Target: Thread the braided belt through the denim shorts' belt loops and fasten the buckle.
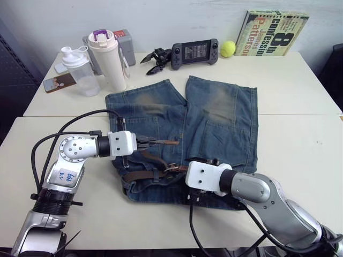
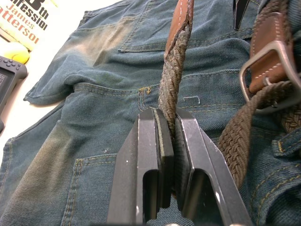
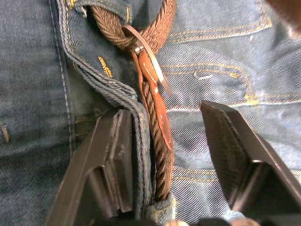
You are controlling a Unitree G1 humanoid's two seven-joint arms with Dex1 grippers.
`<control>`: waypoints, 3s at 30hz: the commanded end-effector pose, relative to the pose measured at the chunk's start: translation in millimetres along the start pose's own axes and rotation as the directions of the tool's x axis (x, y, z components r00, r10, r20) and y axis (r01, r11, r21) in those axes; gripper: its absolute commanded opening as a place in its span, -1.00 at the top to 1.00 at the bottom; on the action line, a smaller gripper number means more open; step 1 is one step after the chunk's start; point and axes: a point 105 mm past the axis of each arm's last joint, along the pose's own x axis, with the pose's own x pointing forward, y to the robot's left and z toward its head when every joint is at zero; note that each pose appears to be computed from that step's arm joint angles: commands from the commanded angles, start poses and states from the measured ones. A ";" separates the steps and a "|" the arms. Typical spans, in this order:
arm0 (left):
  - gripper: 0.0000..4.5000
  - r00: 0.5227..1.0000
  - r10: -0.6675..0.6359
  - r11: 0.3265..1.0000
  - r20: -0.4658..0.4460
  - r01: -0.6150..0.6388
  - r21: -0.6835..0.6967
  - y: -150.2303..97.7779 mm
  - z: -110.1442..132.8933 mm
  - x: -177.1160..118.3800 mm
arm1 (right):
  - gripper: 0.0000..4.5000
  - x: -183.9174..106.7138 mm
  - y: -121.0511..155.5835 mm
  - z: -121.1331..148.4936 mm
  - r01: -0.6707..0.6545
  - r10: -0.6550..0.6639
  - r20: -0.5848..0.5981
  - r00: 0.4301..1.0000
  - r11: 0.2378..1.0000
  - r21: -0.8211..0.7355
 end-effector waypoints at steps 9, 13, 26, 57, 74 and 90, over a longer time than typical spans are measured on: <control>1.00 1.000 0.009 0.999 -0.019 -0.009 0.042 3.6 6.3 -2.4 | 0.24 13.5 8.6 -0.9 -0.013 0.016 -0.031 0.999 0.997 0.070; 1.00 1.000 0.012 0.999 -0.023 -0.011 0.042 4.6 6.0 -2.4 | 0.97 13.5 9.1 -2.0 -0.018 0.022 -0.045 0.999 0.997 0.077; 1.00 0.984 -0.114 0.993 -0.134 0.115 0.002 -5.2 -8.2 -12.4 | 0.97 7.6 -11.0 5.7 -0.040 0.019 -0.071 0.997 0.947 -0.319; 1.00 0.917 -0.252 0.948 -0.308 0.298 0.111 0.4 -28.6 -20.5 | 0.97 26.9 -32.2 23.8 0.000 -0.008 -0.017 1.000 0.896 -0.444; 1.00 0.932 -0.253 0.916 -0.258 0.317 0.247 7.2 -11.0 1.7 | 0.97 27.7 -30.0 27.5 0.007 -0.009 -0.002 1.000 0.902 -0.431; 1.00 0.912 -0.390 0.905 -0.130 0.405 0.130 -44.2 -12.0 6.1 | 0.97 27.4 -34.4 26.9 0.034 -0.039 -0.005 0.999 0.916 -0.400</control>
